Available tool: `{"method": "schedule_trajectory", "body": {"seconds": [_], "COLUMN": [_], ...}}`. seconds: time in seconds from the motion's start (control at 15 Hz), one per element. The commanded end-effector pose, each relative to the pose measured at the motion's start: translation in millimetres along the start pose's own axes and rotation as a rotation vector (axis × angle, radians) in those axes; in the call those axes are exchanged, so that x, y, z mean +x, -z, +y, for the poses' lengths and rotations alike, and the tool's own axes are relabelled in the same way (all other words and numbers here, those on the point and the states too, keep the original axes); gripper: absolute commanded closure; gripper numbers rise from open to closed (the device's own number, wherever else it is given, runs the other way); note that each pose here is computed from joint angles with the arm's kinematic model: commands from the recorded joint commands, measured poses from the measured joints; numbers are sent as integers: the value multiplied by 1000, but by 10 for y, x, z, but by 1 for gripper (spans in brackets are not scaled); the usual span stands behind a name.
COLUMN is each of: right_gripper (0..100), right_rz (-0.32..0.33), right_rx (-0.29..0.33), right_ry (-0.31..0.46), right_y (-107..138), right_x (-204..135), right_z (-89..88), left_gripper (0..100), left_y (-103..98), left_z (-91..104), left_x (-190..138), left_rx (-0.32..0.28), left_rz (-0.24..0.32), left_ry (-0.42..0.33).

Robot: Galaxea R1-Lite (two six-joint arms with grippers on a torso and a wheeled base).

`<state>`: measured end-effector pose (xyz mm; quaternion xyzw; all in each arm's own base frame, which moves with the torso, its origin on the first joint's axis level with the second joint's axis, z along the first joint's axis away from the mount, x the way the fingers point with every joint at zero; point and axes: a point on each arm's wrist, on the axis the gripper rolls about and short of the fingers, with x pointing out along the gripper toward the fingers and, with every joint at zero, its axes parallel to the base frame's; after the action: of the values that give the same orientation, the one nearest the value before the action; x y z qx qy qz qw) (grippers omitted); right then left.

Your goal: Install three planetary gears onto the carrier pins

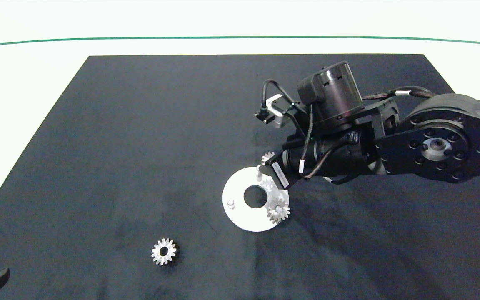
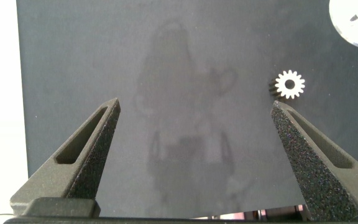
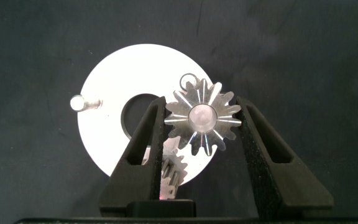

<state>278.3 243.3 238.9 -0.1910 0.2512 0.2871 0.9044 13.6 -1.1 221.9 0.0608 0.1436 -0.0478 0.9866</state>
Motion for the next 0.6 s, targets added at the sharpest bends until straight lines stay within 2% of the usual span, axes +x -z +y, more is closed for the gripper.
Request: {"method": "schedule_trajectory", "body": {"seconds": [0.07,0.6], "right_gripper": [87,87], "right_rz": [15,-8], "right_rx": [-5,-30], "right_ry": [0,21], "right_y": [22,-21], "right_x": [76,110], "right_z": [12,19], "left_gripper": [0,0], "left_y": [3,-16], "left_z": [0,2], "left_x": [12,23], "left_rx": [1,1], "left_rz": [7,0], "left_ry": [1,1]}}
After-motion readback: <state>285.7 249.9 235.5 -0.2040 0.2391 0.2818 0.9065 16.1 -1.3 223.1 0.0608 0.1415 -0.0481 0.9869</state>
